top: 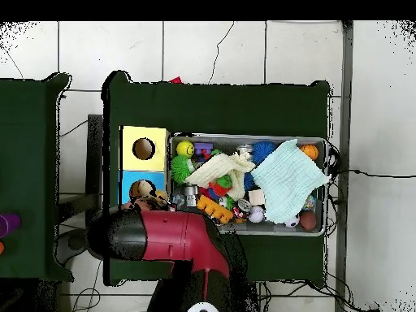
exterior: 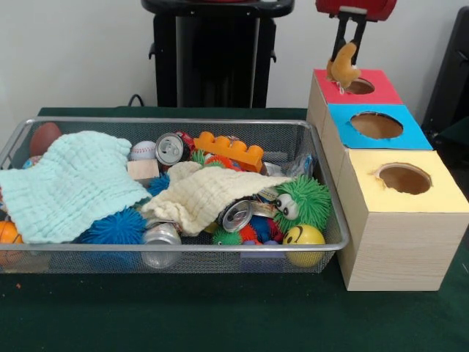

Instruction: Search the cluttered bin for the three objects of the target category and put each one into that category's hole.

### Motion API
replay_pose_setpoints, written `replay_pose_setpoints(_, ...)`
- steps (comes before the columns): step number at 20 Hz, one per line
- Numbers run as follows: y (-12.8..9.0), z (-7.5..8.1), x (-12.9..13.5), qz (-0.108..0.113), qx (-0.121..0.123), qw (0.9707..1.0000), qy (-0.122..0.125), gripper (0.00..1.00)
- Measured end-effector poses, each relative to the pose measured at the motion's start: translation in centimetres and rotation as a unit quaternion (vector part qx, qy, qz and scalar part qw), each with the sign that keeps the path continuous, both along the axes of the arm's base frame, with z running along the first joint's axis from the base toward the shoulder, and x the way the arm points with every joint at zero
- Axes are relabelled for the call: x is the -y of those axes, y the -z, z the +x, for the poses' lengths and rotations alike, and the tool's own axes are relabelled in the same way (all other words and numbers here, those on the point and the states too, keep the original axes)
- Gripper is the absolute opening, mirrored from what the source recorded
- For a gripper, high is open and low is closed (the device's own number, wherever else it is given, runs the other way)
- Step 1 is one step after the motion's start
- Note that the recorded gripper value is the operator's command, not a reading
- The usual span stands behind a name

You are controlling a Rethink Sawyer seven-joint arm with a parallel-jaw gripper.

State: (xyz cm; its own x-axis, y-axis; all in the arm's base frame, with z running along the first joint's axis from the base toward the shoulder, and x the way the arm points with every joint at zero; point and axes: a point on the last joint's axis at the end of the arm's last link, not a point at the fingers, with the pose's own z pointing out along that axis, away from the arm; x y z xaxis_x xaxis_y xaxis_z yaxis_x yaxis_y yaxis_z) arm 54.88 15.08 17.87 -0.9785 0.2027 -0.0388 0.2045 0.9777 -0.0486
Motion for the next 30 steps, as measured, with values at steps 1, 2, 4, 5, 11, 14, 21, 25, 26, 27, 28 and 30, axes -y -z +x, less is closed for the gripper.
replay_pose_setpoints(1,0.1,-0.2,0.0,0.001,-0.002,1.0,0.001,0.0)
replay_pose_setpoints(2,0.4,-0.9,0.0,0.003,-0.01,0.9999,0.005,0.0)
replay_pose_setpoints(4,0.8,-1.7,-0.1,0.003,-0.019,0.9998,0.006,0.0)
replay_pose_setpoints(5,1.0,-2.1,-0.2,0.003,-0.023,0.9997,0.006,0.0)
replay_pose_setpoints(11,1.2,-3.4,-1.6,-0.001,-0.029,0.9996,-0.006,0.0)
replay_pose_setpoints(14,1.1,-4.4,-3.1,-0.003,-0.03,0.9994,-0.016,0.0)
replay_pose_setpoints(21,0.8,-6.4,-5.7,-0.001,-0.036,0.999,-0.028,0.0)
replay_pose_setpoints(25,0.6,-6.4,-5.7,-0.002,-0.034,0.9991,-0.026,0.0)
replay_pose_setpoints(26,0.6,-6.4,-5.7,-0.002,-0.033,0.9991,-0.025,0.0)
replay_pose_setpoints(27,0.6,-6.4,-5.6,-0.002,-0.033,0.9992,-0.023,0.0)
replay_pose_setpoints(28,0.5,-6.3,-5.4,-0.002,-0.033,0.9992,-0.02,0.0)
replay_pose_setpoints(30,0.5,-6.3,-5.3,-0.002,-0.033,0.9993,-0.017,0.0)
